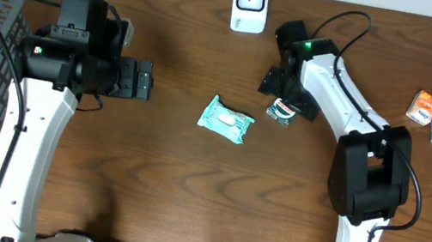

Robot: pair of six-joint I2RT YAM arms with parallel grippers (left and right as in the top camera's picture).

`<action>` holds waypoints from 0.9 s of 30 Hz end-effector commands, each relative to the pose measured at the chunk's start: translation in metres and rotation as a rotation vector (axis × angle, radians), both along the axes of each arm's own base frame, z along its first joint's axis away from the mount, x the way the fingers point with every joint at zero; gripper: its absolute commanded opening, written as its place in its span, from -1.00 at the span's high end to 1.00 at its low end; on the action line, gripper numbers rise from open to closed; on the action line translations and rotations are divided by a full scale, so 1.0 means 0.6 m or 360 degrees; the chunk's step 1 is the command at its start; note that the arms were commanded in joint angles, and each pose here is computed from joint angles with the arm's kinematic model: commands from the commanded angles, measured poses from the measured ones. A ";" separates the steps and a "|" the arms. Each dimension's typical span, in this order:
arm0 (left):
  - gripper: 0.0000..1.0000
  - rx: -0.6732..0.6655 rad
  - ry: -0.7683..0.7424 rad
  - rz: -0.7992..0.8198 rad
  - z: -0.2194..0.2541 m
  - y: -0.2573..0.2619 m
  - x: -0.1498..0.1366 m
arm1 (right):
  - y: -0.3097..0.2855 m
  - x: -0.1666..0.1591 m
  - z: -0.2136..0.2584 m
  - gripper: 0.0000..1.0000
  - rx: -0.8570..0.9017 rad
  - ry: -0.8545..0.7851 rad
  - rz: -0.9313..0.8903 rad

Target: Scan the item barcode

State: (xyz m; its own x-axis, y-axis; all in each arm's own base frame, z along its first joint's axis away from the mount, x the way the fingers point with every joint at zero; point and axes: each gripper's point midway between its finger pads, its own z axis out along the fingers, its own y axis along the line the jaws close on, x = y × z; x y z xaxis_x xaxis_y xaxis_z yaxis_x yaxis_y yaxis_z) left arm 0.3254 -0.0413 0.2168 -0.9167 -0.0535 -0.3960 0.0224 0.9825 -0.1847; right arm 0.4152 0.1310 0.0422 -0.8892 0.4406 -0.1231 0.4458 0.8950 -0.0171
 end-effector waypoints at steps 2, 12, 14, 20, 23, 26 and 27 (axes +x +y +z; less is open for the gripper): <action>-0.96 0.0016 0.0018 -0.0002 -0.005 0.001 -0.003 | -0.011 -0.004 -0.021 -0.99 0.0028 0.0072 -0.0026; -0.96 0.0016 0.0018 -0.0002 -0.005 0.001 -0.003 | -0.013 -0.011 -0.051 -0.95 0.0014 0.0117 -0.0025; -0.95 0.0016 0.0018 -0.0002 -0.005 0.001 -0.003 | -0.012 -0.012 -0.058 -0.87 0.0021 0.0116 -0.0024; -0.95 0.0016 0.0018 -0.0002 -0.005 0.001 -0.003 | 0.003 -0.021 -0.086 -0.76 0.0116 0.0129 0.0061; -0.96 0.0016 0.0018 -0.0002 -0.005 0.001 -0.003 | 0.002 -0.031 -0.094 -0.63 0.0118 0.0159 0.0060; -0.96 0.0016 0.0018 -0.0002 -0.005 0.001 -0.003 | 0.002 -0.035 -0.095 -0.51 0.0121 0.0175 0.0060; -0.95 0.0016 0.0018 -0.0002 -0.005 0.001 -0.003 | 0.002 -0.035 -0.095 -0.43 0.0125 0.0176 0.0059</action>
